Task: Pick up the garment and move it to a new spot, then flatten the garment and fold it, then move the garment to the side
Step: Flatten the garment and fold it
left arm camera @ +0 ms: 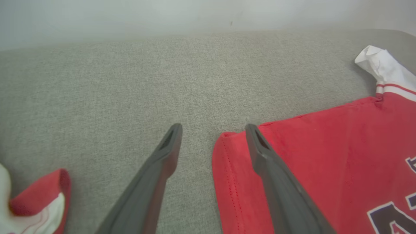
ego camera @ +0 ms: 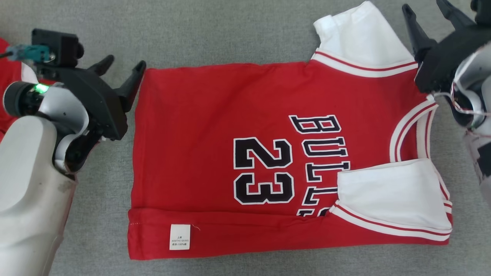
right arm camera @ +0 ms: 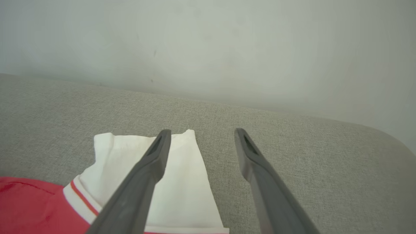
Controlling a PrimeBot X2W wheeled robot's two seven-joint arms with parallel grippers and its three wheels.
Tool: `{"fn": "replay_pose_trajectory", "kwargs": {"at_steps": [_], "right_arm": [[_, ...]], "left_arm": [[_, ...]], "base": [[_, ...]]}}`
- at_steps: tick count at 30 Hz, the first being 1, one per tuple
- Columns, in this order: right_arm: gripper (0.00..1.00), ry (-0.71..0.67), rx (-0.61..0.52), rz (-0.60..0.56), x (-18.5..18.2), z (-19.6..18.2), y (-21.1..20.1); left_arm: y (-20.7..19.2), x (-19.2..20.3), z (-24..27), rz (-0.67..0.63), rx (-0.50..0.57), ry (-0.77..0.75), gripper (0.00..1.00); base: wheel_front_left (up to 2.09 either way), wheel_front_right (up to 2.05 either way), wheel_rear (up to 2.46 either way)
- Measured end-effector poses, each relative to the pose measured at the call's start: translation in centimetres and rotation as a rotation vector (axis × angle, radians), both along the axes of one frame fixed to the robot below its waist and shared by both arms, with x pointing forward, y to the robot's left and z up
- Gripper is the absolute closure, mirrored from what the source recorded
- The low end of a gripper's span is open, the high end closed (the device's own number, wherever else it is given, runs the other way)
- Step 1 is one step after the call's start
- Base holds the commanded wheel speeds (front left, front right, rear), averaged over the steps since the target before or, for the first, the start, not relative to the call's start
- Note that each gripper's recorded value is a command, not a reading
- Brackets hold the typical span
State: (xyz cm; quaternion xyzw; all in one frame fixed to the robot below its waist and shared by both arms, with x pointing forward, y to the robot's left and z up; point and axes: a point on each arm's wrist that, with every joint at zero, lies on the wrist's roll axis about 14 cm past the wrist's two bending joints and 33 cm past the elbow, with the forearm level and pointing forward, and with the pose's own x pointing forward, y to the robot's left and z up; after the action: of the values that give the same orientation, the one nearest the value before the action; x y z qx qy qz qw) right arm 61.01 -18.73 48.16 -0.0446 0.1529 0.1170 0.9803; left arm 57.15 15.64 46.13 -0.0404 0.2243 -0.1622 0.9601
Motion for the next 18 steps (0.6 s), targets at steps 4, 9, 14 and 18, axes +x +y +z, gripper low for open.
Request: {"fn": "replay_pose_trajectory", "kwargs": {"at_steps": [4, 9, 14, 18], "right_arm": [[0.0, 0.049, -0.032, 0.015, 1.2, -1.0, 0.6], [0.0, 0.123, -0.077, 0.03, 2.4, -2.7, 1.1], [0.0, 0.182, -0.116, 0.038, 3.5, -4.3, 1.6], [0.0, 0.226, -0.136, 0.033, 4.2, -5.4, 1.7]], "left_arm": [[-0.5, -0.2, -1.7, -0.028, 0.01, 0.076, 0.0], [-1.3, -0.3, -3.1, -0.051, 0.006, 0.127, 0.0], [-1.5, -0.4, -4.6, -0.067, 0.021, 0.171, 0.0], [-1.4, -0.3, -5.3, -0.074, 0.032, 0.2, 0.0]], "base": [[0.0, 0.0, 0.0], [0.0, 0.0, 0.0], [0.0, 0.0, 0.0], [0.0, 0.0, 0.0]]}}
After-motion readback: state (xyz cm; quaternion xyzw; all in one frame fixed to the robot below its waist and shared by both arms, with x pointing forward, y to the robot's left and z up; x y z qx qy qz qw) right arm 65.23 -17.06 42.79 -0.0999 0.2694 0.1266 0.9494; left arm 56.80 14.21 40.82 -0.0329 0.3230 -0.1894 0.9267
